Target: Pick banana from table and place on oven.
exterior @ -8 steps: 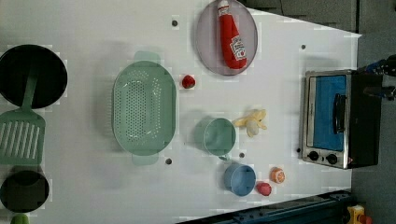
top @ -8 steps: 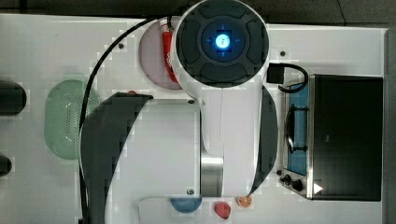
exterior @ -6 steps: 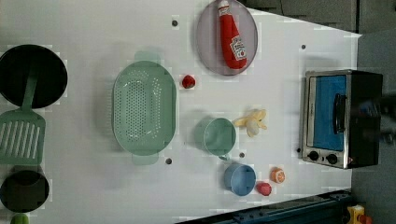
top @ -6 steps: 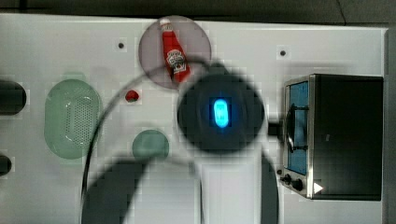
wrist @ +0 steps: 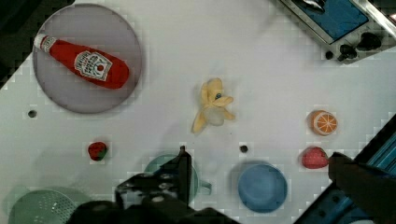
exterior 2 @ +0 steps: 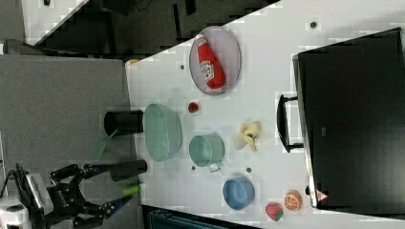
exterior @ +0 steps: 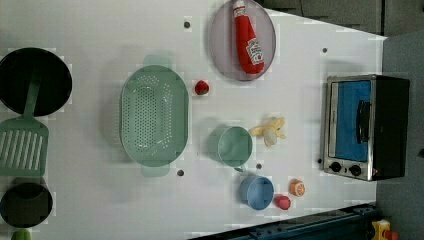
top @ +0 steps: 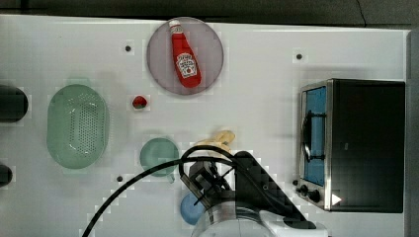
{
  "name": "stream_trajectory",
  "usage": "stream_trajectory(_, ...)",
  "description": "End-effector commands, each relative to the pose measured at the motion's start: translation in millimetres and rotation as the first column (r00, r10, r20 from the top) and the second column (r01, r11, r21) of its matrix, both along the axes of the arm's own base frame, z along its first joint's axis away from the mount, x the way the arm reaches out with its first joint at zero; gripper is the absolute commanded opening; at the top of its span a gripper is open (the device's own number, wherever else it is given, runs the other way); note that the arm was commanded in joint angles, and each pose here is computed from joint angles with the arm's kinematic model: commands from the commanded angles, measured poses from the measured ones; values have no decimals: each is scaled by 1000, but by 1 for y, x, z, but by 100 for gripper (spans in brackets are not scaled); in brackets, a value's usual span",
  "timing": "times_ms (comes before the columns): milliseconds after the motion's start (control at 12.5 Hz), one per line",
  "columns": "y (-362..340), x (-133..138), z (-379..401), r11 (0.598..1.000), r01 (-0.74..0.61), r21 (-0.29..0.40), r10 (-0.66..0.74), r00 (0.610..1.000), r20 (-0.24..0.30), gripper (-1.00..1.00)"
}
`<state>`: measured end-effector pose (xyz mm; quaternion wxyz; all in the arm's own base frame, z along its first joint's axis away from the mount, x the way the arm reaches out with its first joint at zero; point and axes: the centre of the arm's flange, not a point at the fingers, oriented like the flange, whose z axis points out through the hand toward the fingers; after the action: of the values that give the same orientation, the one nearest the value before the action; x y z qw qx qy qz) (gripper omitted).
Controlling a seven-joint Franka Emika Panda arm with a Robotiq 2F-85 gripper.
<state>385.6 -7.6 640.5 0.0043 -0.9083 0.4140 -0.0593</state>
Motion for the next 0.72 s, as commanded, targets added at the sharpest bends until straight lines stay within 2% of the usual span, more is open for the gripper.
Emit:
stream_trajectory(80,-11,46,-82,998,63,27,-60,993,-104,100)
stream_trajectory(400,-11,78,-163,998,60,27,-57,992,-113,100)
stream_trajectory(720,-11,98,-252,998,56,28,-53,994,-101,100)
